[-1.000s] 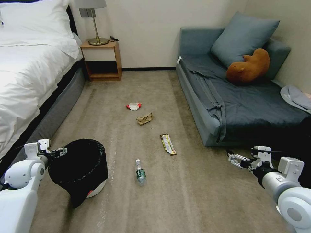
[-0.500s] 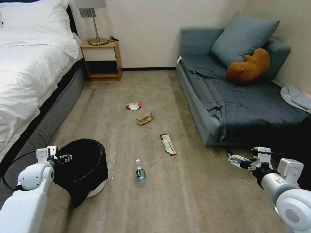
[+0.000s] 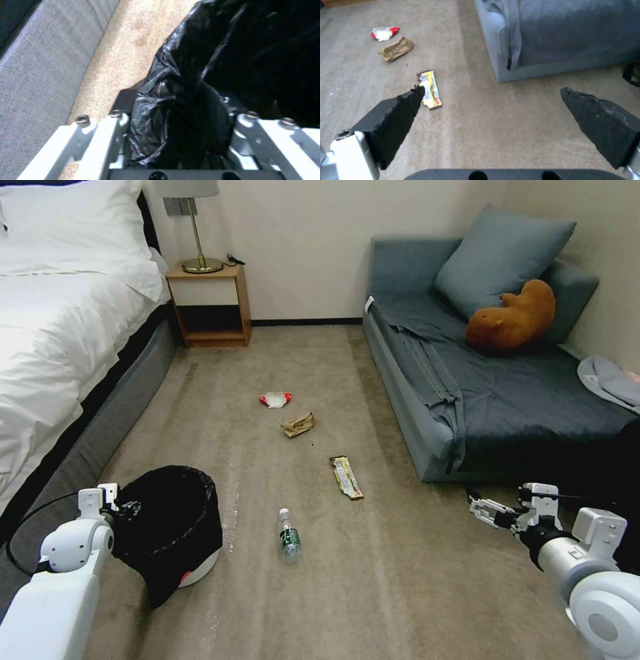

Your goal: Pick up the trash bin, then pick up the garbage on the floor and place it into the trash bin.

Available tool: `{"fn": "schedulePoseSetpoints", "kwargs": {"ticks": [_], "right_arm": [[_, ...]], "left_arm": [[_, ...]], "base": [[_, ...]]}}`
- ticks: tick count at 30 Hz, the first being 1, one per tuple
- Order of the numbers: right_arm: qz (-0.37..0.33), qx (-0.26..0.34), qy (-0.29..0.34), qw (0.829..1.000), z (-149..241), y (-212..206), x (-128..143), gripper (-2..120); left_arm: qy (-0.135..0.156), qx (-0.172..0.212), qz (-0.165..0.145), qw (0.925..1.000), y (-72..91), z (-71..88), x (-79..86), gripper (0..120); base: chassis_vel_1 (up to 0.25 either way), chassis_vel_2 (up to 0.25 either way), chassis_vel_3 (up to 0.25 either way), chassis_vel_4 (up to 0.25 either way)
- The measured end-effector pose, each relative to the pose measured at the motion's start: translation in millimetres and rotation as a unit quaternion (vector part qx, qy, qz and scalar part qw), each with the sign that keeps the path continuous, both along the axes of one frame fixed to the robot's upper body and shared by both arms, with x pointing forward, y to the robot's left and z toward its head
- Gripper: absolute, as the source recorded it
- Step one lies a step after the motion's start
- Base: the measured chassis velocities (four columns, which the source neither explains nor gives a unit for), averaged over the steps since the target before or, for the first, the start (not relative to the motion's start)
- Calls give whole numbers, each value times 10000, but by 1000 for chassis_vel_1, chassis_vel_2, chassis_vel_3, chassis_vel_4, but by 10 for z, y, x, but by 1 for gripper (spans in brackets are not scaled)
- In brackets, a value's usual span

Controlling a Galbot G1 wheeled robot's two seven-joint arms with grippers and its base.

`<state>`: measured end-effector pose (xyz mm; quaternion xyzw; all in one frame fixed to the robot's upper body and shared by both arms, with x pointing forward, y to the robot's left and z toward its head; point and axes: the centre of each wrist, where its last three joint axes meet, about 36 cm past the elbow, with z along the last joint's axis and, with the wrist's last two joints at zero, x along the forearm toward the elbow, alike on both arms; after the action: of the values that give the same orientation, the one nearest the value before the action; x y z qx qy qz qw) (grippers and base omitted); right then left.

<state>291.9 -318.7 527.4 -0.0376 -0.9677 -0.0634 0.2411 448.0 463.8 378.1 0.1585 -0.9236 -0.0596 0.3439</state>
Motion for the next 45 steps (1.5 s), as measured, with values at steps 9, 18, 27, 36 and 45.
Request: {"fn": "schedulePoseSetpoints", "kwargs": {"ticks": [9, 18, 27, 36, 45], "right_arm": [[5, 16, -3, 10000, -3, 10, 1, 100], [30, 54, 1, 10000, -11, 24, 2, 100], [62, 101, 50, 9999, -54, 22, 21, 100], [172, 141, 43, 9997, -93, 27, 74, 100], [453, 113, 9, 9989, -223, 116, 87, 100]], "left_arm": [[-40, 87, -77, 9999, 62, 4, -37, 16], [-428, 52, -91, 9990, 57, 76, -33, 10], [-949, 164, -142, 9952, 48, 361, 34, 5], [-1399, 478, -287, 9886, 34, 699, 110, 5], [-1664, 752, -467, 9821, 12, 929, 143, 5]], "base": [[0, 0, 0, 0], [0, 0, 0, 0], [0, 0, 0, 0], [0, 0, 0, 0], [0, 0, 0, 0]]}}
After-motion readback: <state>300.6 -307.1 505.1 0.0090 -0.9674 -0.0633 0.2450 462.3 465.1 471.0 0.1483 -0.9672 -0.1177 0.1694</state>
